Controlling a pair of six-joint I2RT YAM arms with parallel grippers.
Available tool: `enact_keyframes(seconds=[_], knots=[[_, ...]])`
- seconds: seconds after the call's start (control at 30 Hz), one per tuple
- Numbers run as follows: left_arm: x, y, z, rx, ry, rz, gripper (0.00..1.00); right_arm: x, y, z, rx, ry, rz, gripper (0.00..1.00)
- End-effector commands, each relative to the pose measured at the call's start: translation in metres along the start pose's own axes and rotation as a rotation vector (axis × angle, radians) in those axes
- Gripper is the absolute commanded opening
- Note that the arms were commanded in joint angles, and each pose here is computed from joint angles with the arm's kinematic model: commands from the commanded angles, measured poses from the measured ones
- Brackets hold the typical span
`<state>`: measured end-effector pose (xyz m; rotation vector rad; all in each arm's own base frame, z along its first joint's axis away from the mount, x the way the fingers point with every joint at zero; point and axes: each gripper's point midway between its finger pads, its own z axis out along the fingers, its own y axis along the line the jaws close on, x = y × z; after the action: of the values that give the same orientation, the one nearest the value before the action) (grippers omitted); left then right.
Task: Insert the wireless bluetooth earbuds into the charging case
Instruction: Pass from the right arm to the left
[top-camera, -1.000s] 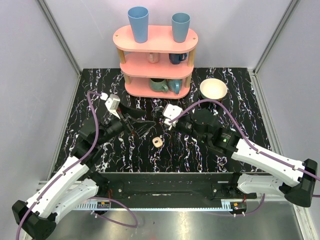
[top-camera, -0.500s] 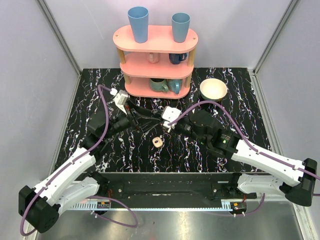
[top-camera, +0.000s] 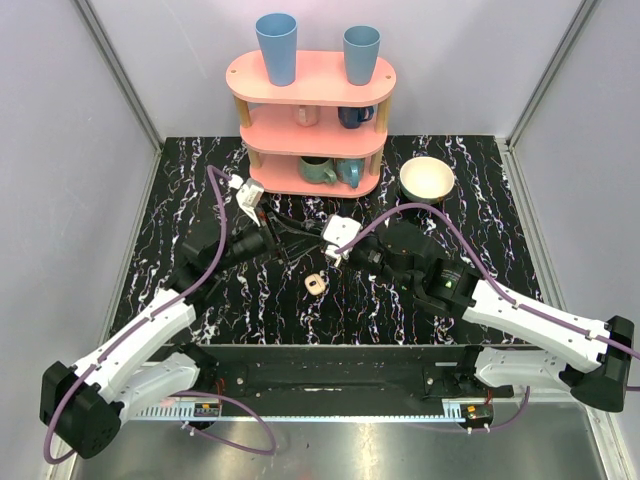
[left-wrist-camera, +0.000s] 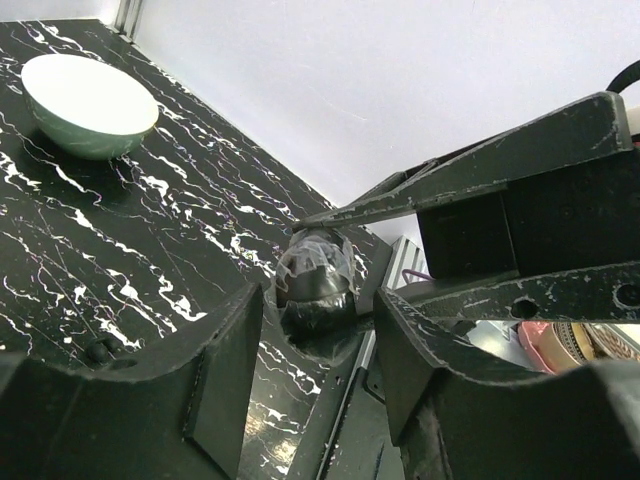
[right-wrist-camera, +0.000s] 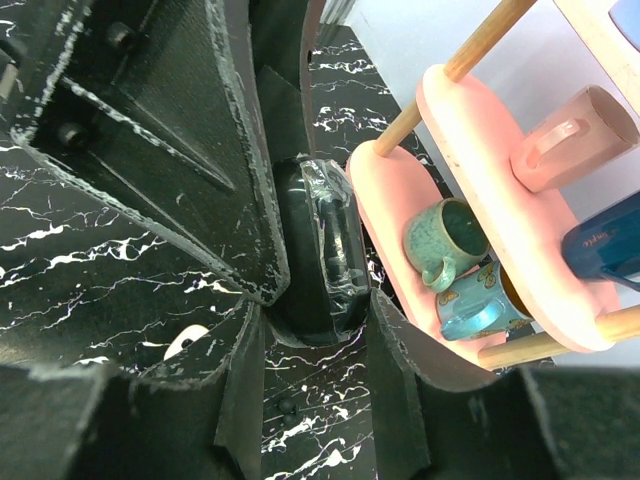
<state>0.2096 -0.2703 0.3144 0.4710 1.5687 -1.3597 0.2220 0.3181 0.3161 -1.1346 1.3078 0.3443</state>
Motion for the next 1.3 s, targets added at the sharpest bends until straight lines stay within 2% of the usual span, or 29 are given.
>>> enact_keyframes(seconds=[0.0, 0.2, 0.47, 0.67, 0.77, 0.9, 0.97, 1.0, 1.1, 1.27], knots=[[-0.021, -0.018, 0.003, 0.062, -0.03, 0.04, 0.51, -0.031, -0.006, -0.005, 0.009, -0.096, -0.012, 0.06], [-0.021, -0.018, 0.004, 0.057, -0.024, 0.038, 0.5, -0.03, -0.004, -0.003, -0.002, -0.088, -0.029, 0.05], [-0.019, -0.017, 0.004, 0.059, -0.008, 0.027, 0.4, -0.03, -0.004, -0.004, 0.004, -0.087, -0.04, 0.05], [-0.014, -0.017, 0.005, 0.065, 0.017, 0.022, 0.17, -0.03, -0.005, -0.005, 0.011, -0.094, -0.039, 0.06], [-0.013, -0.018, 0.005, 0.076, 0.027, 0.033, 0.02, -0.03, -0.005, -0.005, 0.016, -0.098, -0.033, 0.1], [-0.01, -0.013, 0.004, 0.053, 0.048, 0.067, 0.0, -0.043, -0.019, -0.01, 0.084, -0.147, 0.01, 0.29], [-0.011, -0.011, 0.0, 0.032, 0.03, 0.1, 0.0, -0.053, -0.034, -0.016, 0.163, -0.185, 0.066, 0.55], [-0.022, -0.011, -0.008, -0.001, -0.038, 0.173, 0.0, -0.064, -0.049, -0.023, 0.227, -0.211, 0.115, 0.69], [-0.037, -0.01, -0.025, -0.052, -0.16, 0.298, 0.0, -0.079, -0.061, -0.03, 0.264, -0.238, 0.217, 0.75], [-0.054, -0.012, -0.054, -0.116, -0.312, 0.491, 0.0, -0.1, -0.057, -0.034, 0.213, -0.28, 0.443, 0.79]])
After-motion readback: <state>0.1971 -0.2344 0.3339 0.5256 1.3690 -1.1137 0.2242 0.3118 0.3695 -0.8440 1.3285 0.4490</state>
